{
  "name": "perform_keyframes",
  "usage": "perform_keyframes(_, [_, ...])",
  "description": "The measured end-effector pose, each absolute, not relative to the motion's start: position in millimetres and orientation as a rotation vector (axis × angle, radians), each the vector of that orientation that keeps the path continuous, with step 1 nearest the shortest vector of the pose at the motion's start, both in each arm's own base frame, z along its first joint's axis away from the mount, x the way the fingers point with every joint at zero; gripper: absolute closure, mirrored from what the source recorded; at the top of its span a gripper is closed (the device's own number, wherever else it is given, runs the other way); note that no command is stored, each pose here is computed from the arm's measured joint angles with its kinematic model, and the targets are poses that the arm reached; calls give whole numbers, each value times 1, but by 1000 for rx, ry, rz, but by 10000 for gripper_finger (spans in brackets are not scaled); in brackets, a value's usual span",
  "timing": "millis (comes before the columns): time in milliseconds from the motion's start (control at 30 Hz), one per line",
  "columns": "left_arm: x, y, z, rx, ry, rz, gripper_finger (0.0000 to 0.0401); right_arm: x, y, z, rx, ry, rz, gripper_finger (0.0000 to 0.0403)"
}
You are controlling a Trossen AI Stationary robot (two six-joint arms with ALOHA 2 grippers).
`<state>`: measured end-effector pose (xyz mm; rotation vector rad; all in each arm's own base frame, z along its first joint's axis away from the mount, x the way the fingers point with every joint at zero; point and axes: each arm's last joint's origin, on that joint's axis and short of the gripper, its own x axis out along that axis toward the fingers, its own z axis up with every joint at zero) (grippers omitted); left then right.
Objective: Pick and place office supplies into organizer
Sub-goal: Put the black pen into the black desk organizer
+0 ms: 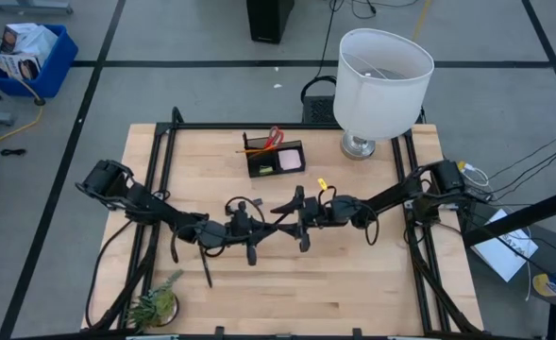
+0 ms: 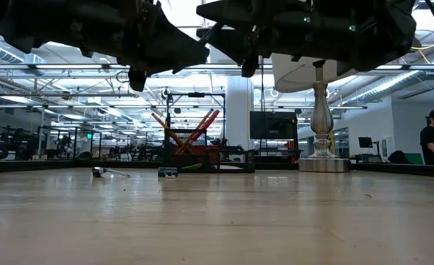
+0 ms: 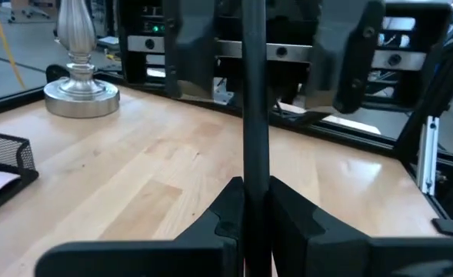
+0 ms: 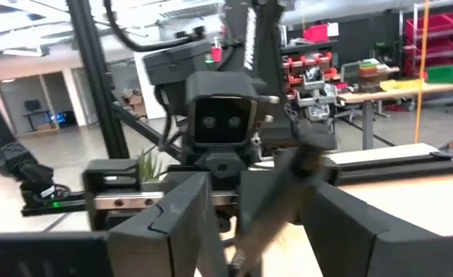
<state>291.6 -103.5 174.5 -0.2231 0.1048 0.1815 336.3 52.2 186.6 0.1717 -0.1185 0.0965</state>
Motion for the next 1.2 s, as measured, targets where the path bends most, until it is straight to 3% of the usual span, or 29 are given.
perform_keyframes(367, [292, -104, 175, -255, 100, 182, 361, 335, 58, 190, 119, -148, 112, 277])
perform_keyframes(500, [292, -104, 175, -268, 100, 177, 341, 335, 58, 189, 111, -145, 111, 330])
perform_keyframes(600, [291, -105, 174, -259, 107, 171, 350, 335, 58, 189, 110, -140, 130, 379])
perform_keyframes(833, [291, -106, 174, -244, 113, 156, 363, 335, 59, 188, 126, -134, 155, 379])
perform_keyframes(933, [291, -104, 172, -266, 125, 177, 318, 335, 59, 188, 105, -128, 153, 384])
perform_keyframes(1200, [278, -97, 160, -154, 366, 265, 135, 335, 58, 182, 88, -75, 101, 384])
